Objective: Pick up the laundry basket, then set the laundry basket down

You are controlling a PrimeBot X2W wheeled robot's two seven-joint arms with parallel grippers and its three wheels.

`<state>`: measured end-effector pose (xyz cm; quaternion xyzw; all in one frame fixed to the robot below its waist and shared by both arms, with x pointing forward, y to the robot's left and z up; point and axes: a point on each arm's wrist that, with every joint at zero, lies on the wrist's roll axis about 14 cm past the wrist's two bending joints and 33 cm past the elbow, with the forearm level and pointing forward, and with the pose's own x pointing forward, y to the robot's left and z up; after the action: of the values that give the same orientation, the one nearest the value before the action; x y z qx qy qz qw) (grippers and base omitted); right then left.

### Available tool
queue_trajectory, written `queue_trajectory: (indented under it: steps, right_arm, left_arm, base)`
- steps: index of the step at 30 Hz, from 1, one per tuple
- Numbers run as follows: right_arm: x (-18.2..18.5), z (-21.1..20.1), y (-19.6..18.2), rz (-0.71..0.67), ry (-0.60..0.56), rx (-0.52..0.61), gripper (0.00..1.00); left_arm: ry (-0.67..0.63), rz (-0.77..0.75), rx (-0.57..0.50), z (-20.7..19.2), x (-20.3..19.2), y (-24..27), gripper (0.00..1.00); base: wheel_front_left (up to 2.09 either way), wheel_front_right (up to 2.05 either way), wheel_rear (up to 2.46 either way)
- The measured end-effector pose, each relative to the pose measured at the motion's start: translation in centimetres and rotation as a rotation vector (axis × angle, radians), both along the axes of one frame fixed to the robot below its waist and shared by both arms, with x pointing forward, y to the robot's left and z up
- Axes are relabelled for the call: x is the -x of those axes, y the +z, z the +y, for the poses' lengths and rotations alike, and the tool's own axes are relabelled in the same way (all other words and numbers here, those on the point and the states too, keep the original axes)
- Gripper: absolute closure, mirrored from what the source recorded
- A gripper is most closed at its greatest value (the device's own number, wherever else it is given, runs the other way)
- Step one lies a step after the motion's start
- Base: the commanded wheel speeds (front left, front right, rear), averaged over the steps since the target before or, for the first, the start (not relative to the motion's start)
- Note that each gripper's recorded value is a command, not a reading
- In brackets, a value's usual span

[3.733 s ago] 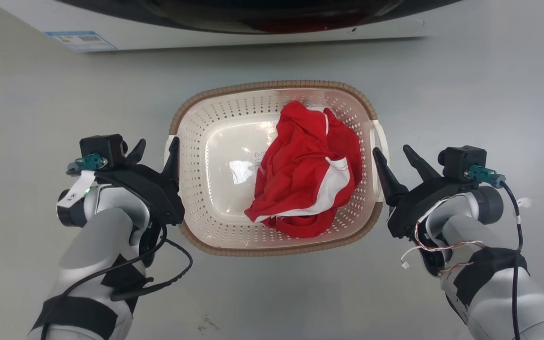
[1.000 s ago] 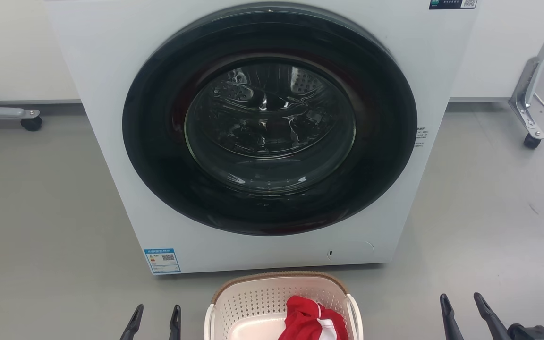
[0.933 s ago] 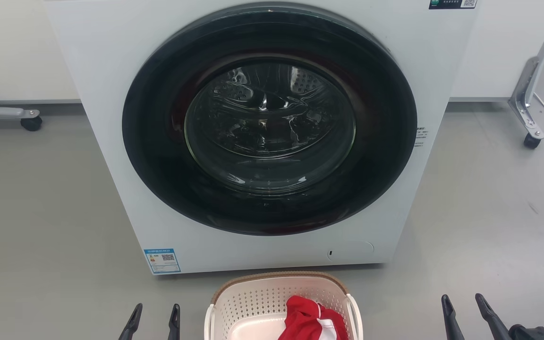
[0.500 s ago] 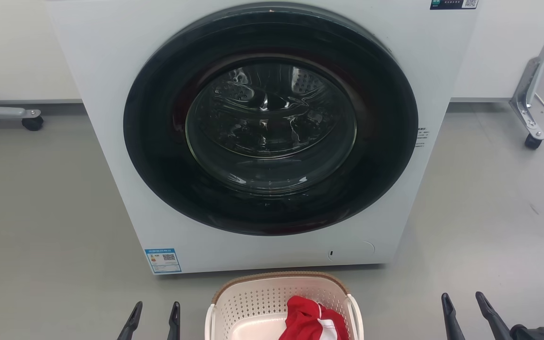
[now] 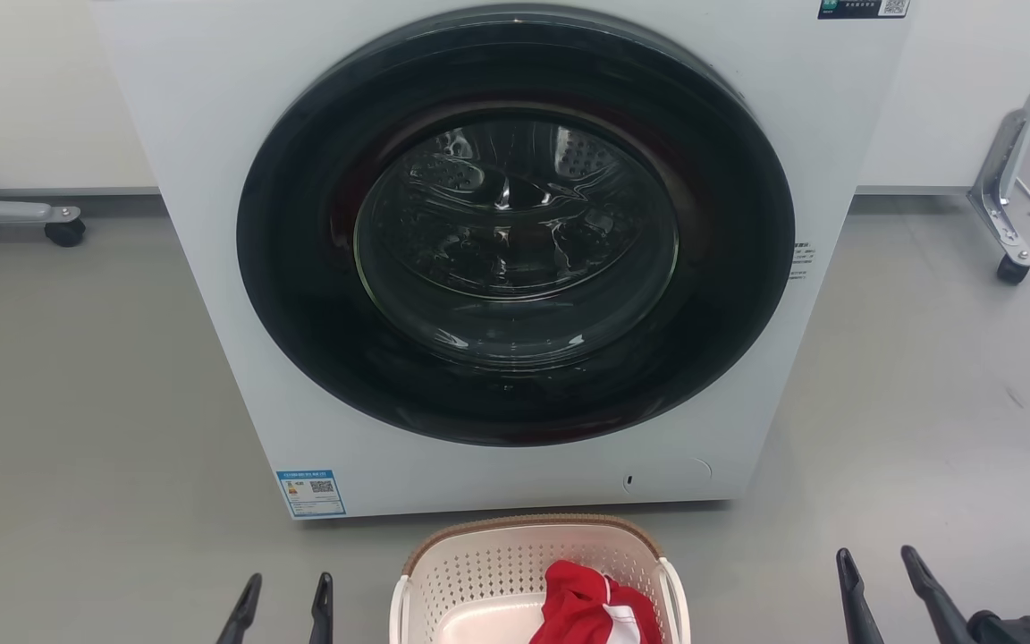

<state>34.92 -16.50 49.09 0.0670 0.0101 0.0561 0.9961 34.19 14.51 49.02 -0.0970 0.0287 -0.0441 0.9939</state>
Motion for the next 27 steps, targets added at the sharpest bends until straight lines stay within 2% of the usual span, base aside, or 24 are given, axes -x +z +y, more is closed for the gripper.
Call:
queue_trajectory:
  steps: [1, 6, 12, 27]
  right_arm:
    - [0.0, 0.0, -0.1, 0.003, 0.0, -0.001, 1.0]
    - [0.8, 0.4, -1.8, 0.058, -0.005, -0.021, 1.0]
    - [0.4, -0.4, -1.9, 0.083, -0.038, -0.087, 1.0]
    - [-0.1, -1.3, -2.6, 0.157, -0.099, -0.307, 1.0]
  left_arm:
    - [0.0, 0.001, -0.003, 0.0, 0.0, -0.1, 1.0]
    - [0.008, 0.047, 0.005, 0.1, 0.6, -1.5, 1.0]
    - [0.026, 0.081, 0.062, 0.4, 0.5, -2.0, 1.0]
    - [0.07, 0.152, 0.278, 1.4, -0.1, -2.7, 1.0]
  base:
    - [0.0, 0.0, 0.0]
    - [0.0, 0.0, 0.0]
    - [0.0, 0.0, 0.0]
    - [0.0, 0.0, 0.0]
